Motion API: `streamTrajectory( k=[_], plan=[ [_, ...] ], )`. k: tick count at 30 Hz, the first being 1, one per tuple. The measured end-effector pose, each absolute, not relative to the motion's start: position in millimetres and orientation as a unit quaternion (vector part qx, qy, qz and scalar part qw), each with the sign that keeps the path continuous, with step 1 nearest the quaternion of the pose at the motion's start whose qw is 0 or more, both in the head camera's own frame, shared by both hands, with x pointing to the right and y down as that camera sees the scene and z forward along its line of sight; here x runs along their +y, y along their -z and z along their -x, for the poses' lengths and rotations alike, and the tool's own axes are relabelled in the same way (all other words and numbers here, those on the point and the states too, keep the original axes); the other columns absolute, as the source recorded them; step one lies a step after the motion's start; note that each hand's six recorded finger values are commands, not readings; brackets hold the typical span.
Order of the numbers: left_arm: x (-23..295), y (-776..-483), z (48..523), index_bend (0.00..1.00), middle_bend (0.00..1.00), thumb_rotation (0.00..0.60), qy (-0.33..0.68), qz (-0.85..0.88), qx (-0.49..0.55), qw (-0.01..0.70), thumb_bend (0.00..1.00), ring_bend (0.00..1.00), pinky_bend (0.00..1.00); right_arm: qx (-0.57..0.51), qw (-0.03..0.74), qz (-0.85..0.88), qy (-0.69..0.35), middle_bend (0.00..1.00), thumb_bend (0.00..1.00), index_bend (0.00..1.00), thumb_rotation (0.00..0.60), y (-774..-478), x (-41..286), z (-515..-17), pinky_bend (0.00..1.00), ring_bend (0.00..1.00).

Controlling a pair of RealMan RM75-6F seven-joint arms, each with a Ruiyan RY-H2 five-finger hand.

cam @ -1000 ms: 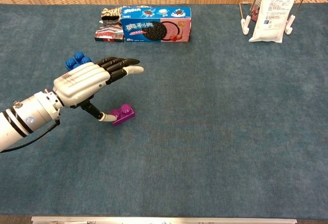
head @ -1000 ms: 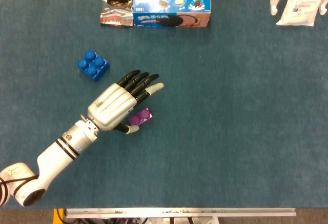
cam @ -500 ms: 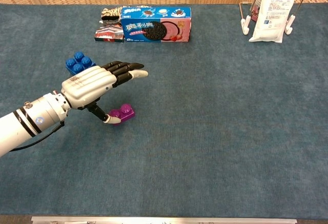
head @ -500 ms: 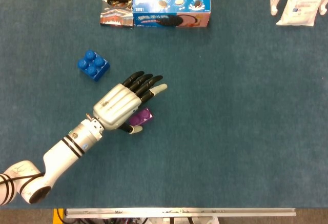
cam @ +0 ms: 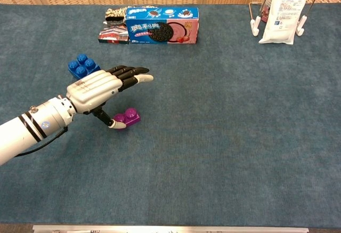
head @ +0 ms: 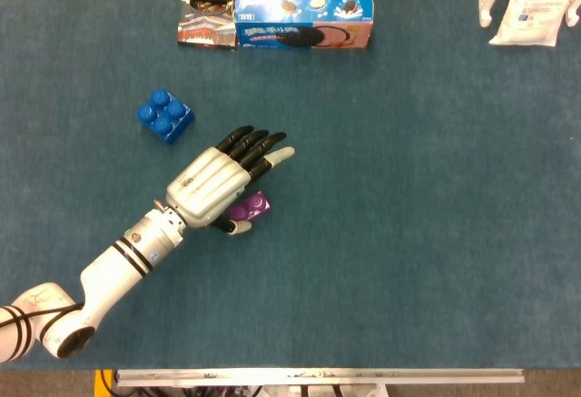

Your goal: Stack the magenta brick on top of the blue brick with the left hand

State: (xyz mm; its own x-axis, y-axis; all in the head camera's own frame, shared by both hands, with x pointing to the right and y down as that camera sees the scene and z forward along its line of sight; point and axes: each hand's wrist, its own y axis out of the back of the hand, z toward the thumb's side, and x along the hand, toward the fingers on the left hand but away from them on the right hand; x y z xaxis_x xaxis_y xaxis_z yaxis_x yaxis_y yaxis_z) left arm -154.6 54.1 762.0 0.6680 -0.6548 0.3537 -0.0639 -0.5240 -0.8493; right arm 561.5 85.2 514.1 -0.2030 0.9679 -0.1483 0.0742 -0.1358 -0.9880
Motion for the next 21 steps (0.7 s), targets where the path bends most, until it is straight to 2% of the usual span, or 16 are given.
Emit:
streamTrajectory(
  k=[21],
  plan=[
    [59.8,-768.8,151.2,0.00,0.00,0.600,0.343,0.810,0.218,0.423,0.00,0.00,0.05,-0.526,0.392,0.496,-0.570,0.24,0.00,0.18,0.600,-514.5,85.2,-561.3,0.31,0.17]
  ],
)
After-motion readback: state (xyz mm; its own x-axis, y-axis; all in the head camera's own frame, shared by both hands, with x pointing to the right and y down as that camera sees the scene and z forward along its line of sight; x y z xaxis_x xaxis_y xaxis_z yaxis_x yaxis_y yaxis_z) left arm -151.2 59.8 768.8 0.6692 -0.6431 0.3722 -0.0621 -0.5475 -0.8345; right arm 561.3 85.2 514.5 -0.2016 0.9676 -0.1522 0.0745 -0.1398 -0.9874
